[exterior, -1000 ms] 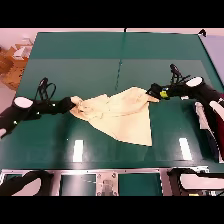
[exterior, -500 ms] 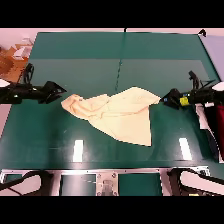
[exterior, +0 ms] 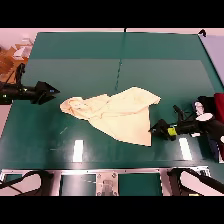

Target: Fold the shirts.

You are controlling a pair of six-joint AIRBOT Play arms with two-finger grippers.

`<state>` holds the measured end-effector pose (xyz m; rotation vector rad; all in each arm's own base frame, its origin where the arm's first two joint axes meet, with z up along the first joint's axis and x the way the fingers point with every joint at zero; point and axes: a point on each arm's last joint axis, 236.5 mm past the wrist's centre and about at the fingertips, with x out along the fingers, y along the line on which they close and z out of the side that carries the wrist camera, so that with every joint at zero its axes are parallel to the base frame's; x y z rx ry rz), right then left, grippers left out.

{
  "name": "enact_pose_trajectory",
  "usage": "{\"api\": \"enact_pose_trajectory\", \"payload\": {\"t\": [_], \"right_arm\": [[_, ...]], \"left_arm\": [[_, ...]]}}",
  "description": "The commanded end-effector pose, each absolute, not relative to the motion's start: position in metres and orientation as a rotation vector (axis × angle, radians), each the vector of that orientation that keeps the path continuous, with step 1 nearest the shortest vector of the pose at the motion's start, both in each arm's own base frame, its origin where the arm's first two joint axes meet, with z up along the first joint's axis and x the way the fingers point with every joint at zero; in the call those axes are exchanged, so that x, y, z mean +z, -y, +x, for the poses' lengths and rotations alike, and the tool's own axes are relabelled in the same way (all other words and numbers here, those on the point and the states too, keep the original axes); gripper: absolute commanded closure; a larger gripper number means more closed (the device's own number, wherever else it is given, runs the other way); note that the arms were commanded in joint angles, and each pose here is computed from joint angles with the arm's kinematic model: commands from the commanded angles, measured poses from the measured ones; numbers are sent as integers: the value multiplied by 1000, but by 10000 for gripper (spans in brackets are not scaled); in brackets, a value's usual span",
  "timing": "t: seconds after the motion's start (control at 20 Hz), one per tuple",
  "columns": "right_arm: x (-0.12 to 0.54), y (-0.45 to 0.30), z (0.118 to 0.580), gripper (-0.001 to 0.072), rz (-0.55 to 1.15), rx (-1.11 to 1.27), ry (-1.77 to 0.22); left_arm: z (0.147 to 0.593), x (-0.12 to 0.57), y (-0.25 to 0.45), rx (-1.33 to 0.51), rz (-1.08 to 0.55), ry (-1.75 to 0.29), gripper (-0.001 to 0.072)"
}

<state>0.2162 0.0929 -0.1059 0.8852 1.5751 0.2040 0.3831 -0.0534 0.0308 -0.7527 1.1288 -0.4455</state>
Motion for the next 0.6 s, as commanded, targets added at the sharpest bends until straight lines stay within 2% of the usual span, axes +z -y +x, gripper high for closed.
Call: {"api": "enact_pose_trajectory", "payload": {"t": [0.0,0.05,0.1,0.15,0.2,0.4,0.55], "right_arm": [[-120,-116,201,340,867,224,-1603],[-117,-128,202,361,867,257,-1599],[-113,-138,205,458,851,306,-1584],[-108,-144,210,618,827,344,-1566],[-102,-142,222,698,801,360,-1536],[-64,-81,298,699,746,244,-1350],[-48,-54,319,699,755,197,-1284]], "left_arm": [[381,31,54,-455,-752,-1135,163],[381,31,54,-456,-752,-1136,163],[380,32,55,-460,-752,-1139,163],[379,32,55,-464,-753,-1143,163],[377,32,56,-471,-752,-1151,163],[351,22,60,-505,-713,-1258,164],[317,-12,65,-458,-670,-1424,164]]}}
